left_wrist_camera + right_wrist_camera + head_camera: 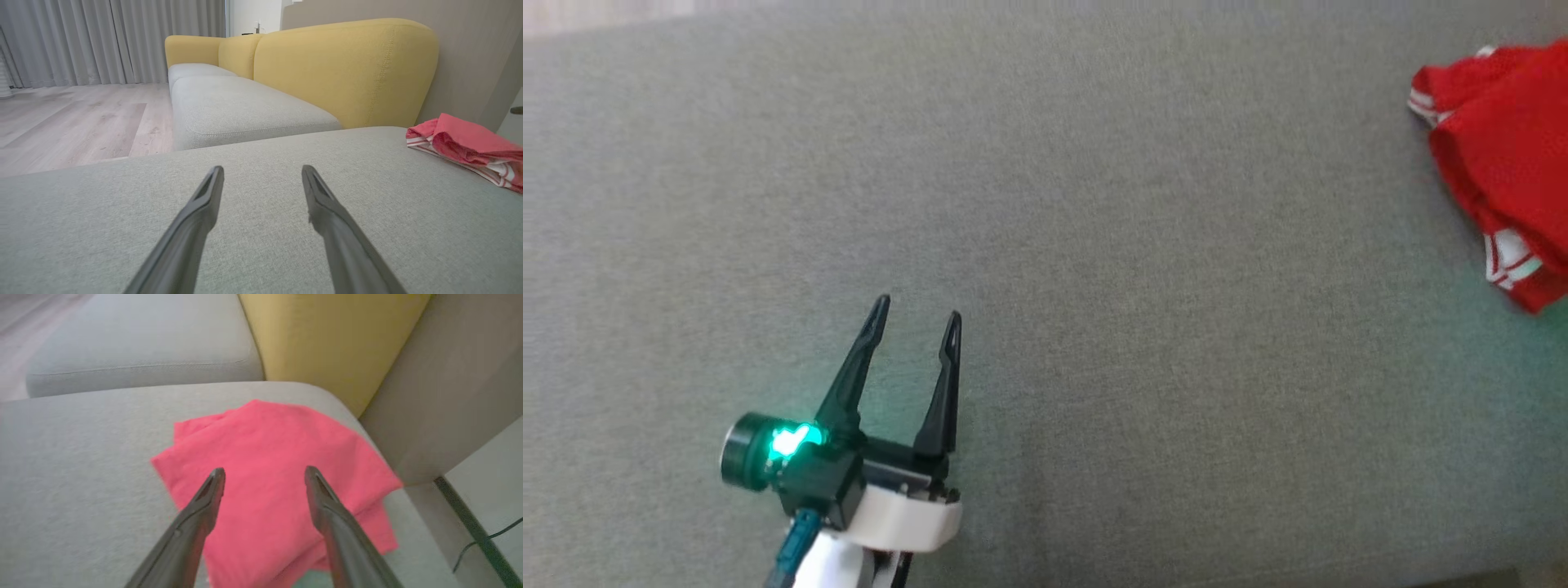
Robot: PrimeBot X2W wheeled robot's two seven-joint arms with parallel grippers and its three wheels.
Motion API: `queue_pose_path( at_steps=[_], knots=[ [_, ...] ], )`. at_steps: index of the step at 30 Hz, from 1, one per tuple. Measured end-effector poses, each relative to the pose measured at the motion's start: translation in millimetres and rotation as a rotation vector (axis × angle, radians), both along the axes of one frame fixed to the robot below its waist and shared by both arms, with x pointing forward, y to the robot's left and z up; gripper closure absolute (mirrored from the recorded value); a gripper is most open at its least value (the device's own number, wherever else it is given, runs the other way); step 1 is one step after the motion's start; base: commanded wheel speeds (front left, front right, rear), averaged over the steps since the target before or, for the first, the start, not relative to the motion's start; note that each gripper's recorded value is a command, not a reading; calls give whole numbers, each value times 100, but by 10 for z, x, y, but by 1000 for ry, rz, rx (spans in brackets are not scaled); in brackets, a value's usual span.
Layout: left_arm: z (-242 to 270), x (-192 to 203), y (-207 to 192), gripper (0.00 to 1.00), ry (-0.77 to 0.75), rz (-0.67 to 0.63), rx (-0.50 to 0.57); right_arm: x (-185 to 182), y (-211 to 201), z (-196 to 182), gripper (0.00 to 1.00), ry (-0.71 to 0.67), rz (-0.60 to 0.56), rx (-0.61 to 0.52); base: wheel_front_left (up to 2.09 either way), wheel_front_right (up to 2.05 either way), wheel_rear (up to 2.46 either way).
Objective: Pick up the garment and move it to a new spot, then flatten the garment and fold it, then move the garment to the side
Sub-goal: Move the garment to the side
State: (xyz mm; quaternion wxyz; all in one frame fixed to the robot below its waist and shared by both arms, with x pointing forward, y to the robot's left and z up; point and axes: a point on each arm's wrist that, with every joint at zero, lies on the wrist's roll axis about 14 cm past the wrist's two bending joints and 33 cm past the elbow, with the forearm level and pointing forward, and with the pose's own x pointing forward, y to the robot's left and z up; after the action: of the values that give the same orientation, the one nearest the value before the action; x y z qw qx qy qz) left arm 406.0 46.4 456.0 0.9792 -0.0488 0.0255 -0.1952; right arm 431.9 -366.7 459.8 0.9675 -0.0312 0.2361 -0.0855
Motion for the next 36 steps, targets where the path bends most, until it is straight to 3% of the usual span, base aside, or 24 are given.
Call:
queue_pose_path(
  at_steps=[9, 15, 20, 22, 26, 30, 36],
  knots=[
    [73, -351, 320, 0, 16, 125, 10, -464, 1591, -597, 0, -11, 261, 223, 0, 0, 0],
    [110, -608, 543, 0, 19, 216, 8, -639, 2333, -510, 0, -173, 389, 298, 0, 0, 0],
    [143, -784, 709, 0, 9, 284, 16, -733, 2557, -361, 0, -262, 373, 381, 0, 0, 0],
    [155, -883, 774, 0, 6, 309, 15, -752, 2563, -142, 0, -342, 362, 389, 0, 0, 0],
    [219, -1016, 927, 0, -18, 364, 19, -797, 2369, 192, 0, -467, 327, 313, 0, 0, 0],
    [308, -1051, 968, 0, -47, 379, 11, -951, 2432, 209, 0, -468, 374, 242, 0, 0, 0],
    [363, -1044, 1026, 0, -71, 392, 27, -1027, 2466, 232, 0, -474, 386, 223, 0, 0, 0]
  ],
)
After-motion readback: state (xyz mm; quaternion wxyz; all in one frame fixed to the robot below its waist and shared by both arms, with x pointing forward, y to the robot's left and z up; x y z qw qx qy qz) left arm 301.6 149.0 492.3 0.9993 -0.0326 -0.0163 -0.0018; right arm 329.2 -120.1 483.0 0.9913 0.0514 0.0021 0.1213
